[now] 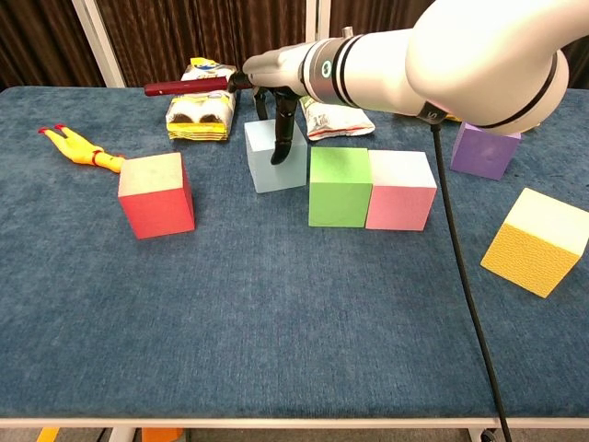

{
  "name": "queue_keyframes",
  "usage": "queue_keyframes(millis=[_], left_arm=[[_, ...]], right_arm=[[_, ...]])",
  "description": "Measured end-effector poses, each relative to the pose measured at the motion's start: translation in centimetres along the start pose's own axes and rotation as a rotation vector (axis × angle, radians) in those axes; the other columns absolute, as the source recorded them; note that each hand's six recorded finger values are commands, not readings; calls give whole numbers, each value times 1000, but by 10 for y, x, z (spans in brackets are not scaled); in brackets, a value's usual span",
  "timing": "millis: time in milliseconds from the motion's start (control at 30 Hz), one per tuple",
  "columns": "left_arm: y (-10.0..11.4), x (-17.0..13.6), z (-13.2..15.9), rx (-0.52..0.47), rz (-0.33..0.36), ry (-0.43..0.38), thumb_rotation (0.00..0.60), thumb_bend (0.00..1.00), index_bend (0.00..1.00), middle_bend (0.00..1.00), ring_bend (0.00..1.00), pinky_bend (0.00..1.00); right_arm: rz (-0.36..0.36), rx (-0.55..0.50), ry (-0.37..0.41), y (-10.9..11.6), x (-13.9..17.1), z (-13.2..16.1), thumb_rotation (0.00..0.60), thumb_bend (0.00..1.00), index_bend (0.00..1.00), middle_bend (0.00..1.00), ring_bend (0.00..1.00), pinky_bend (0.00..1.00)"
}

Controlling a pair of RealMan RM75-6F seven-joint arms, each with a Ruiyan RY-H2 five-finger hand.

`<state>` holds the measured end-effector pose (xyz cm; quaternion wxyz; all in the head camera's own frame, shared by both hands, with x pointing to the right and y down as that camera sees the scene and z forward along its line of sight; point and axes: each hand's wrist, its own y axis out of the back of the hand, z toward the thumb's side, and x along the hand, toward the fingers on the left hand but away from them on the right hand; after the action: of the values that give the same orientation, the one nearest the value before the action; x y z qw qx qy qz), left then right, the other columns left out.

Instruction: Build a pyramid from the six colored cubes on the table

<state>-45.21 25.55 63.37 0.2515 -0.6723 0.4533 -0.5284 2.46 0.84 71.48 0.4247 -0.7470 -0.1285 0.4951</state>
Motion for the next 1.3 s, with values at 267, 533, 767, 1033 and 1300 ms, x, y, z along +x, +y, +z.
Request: queue_keyframes(millis=[267,533,767,1033,1300], left_arm=[[0,0,0,1,1,0,600,0,87,29,0,37],[-1,-2,-2,3,-4,7,600,0,86,29,0,38],[0,-2,-3,1,-1,6,600,0,87,29,0,37],[-2,-2,-4,-4,-7,10,600,0,86,29,0,38],[-1,-2,-4,-7,-8,7,600,0,87,29,0,38]], right_arm=[[-68,-7,-12,13,1,-3,600,26,0,440,41,0],[-22,-22,-1,4,2,-5,600,0,0,337,10,0],[-13,-38,9,3,3,-6,600,0,0,142,0,0],[-37,-27,21,6,4,-6,600,0,0,103,0,0],[-52,-21,33,9,8,-6,600,0,0,37,0,0]])
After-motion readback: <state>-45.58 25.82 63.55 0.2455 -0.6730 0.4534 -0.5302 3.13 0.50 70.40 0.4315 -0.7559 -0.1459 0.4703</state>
